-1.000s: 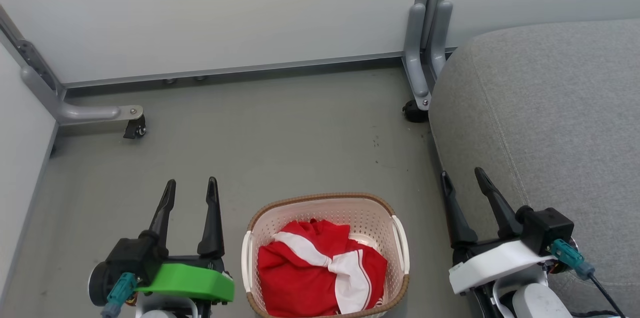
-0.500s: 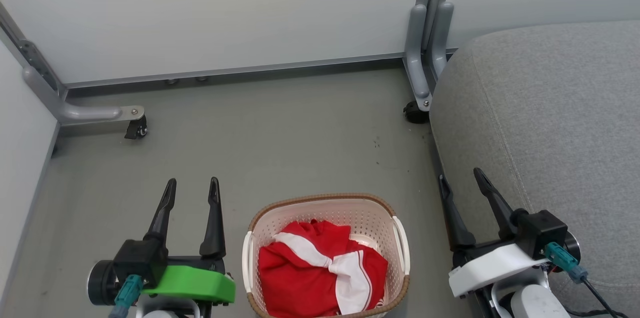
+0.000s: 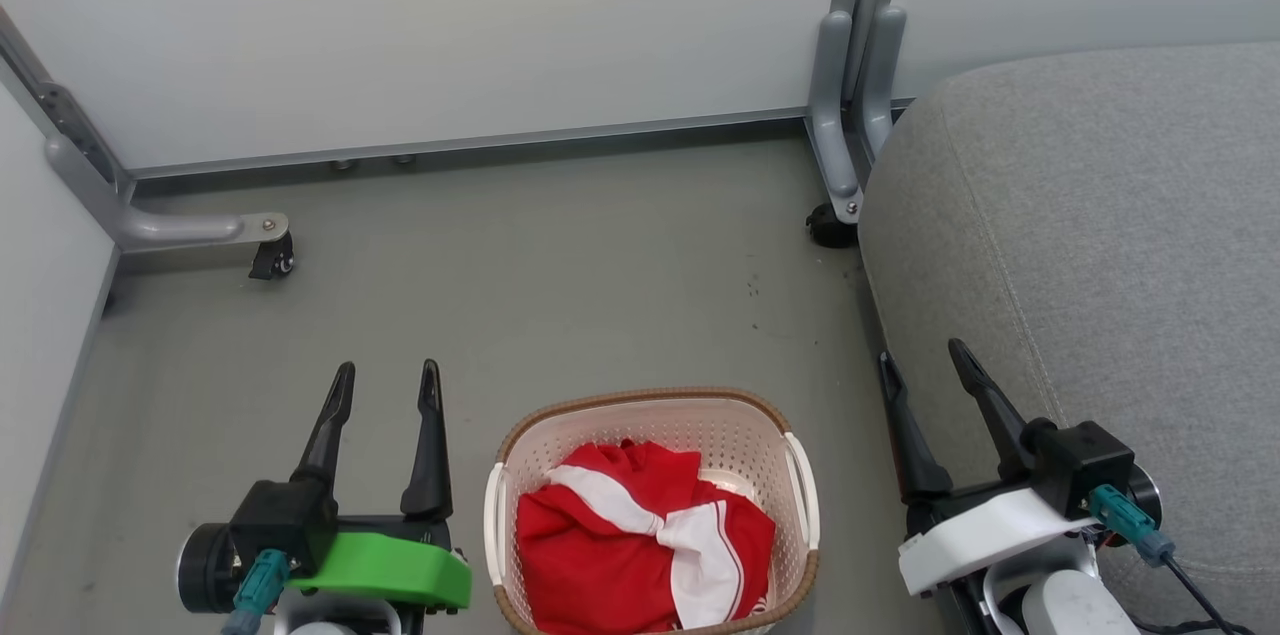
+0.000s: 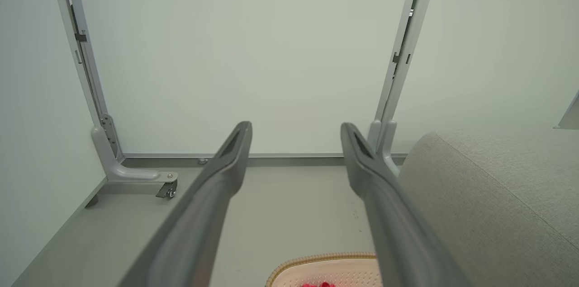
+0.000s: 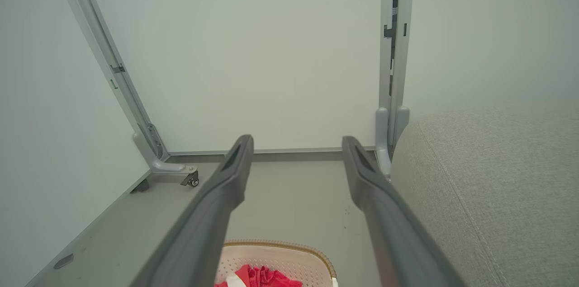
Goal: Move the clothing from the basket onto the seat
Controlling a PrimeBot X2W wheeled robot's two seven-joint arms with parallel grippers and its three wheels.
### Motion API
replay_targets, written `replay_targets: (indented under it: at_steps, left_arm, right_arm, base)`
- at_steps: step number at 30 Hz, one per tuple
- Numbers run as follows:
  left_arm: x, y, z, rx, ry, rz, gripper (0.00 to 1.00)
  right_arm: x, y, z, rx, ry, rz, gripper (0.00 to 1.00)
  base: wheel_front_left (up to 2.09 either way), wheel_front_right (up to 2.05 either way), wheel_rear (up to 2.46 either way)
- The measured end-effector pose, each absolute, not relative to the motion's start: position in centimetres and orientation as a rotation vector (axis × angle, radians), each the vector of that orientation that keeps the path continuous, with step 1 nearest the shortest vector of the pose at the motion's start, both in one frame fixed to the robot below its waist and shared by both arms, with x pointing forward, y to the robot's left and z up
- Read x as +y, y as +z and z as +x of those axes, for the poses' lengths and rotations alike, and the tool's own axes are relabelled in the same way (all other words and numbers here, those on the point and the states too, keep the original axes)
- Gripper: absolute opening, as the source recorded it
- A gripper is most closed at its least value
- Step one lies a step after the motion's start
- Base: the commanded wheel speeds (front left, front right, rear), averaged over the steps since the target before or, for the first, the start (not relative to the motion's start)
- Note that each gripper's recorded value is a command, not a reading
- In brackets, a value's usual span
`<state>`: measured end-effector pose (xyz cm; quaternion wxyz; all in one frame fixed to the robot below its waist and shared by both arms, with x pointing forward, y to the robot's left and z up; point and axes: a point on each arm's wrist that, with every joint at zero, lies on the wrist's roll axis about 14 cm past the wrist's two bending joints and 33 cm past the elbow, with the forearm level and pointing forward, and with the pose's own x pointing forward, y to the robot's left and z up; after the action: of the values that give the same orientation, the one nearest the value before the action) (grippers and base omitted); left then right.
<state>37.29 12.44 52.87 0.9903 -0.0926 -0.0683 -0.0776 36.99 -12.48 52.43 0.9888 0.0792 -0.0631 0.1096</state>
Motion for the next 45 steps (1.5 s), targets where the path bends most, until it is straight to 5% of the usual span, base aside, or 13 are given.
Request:
replay_targets:
  at_steps: [25, 45]
  left_arm:
    - [8.6, 46.1, 38.9, 0.065, -0.295, -0.080, 1.00]
    - [0.6, 30.8, 44.8, 0.345, -0.872, 0.401, 1.00]
  right_arm:
    - [-15.6, 50.9, 39.1, -0.089, 0.128, 0.138, 1.00]
    - [-16.7, 46.2, 47.5, -0.034, 0.115, 0.058, 1.00]
  base:
    - [0.00, 0.00, 0.00]
    - [0.00, 0.00, 0.00]
